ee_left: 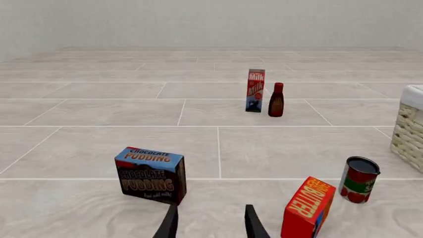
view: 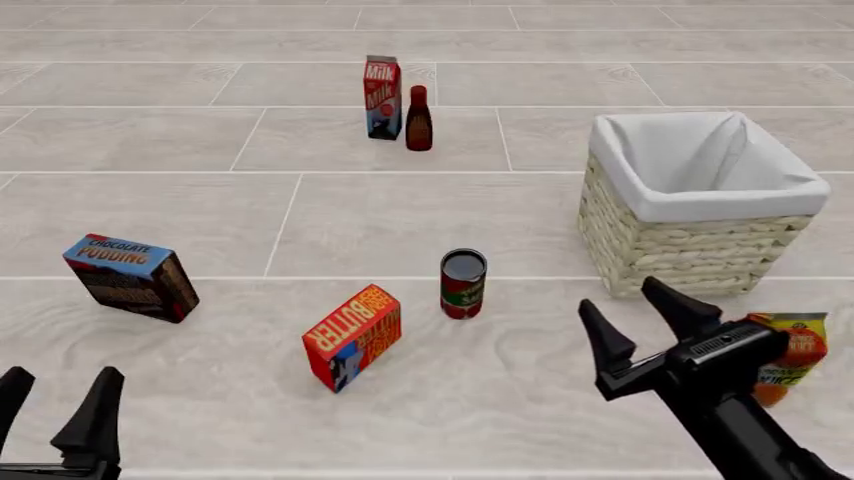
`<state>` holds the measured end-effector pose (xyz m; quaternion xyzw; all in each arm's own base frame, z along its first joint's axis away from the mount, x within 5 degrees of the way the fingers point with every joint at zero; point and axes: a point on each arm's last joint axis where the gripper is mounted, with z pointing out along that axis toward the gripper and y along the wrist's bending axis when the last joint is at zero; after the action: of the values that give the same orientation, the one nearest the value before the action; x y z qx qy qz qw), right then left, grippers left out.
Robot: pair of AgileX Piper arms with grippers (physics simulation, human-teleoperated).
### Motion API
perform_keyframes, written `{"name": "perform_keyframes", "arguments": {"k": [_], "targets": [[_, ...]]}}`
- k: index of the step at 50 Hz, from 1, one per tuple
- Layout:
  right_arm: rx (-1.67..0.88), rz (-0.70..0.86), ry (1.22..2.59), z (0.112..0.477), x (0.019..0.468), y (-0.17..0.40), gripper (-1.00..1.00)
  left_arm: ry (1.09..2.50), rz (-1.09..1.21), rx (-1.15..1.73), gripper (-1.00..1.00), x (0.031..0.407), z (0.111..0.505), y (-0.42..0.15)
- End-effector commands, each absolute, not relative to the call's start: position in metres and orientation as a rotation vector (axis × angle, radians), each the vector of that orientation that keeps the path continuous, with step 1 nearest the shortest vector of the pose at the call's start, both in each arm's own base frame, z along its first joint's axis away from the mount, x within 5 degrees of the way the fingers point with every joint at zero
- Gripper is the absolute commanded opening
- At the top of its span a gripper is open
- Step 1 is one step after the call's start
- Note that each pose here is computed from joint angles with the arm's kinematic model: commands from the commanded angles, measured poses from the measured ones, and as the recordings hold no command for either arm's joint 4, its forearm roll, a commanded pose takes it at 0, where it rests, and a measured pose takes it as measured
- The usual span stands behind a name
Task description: Pick the tomato sauce and place it in the basket.
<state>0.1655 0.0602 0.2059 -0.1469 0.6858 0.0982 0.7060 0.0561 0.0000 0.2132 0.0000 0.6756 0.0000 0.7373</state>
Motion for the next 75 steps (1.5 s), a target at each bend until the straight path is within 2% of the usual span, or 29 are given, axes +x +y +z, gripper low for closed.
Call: {"name": "perform_keyframes", "arguments": {"k": [1,37,75], "targets": [[-0.348,0.221,1.527,0.204,0.171,0.065,1.00,1.484,0.000,0.000,1.00,0.056,0.213,0.000],[-0.444,0.302,1.542,0.194,0.179,0.092,1.00,1.484,0.000,0.000,1.00,0.056,0.213,0.000],[-0.473,0.276,1.576,0.175,0.209,0.107,1.00,1.484,0.000,0.000,1.00,0.056,0.213,0.000]]}}
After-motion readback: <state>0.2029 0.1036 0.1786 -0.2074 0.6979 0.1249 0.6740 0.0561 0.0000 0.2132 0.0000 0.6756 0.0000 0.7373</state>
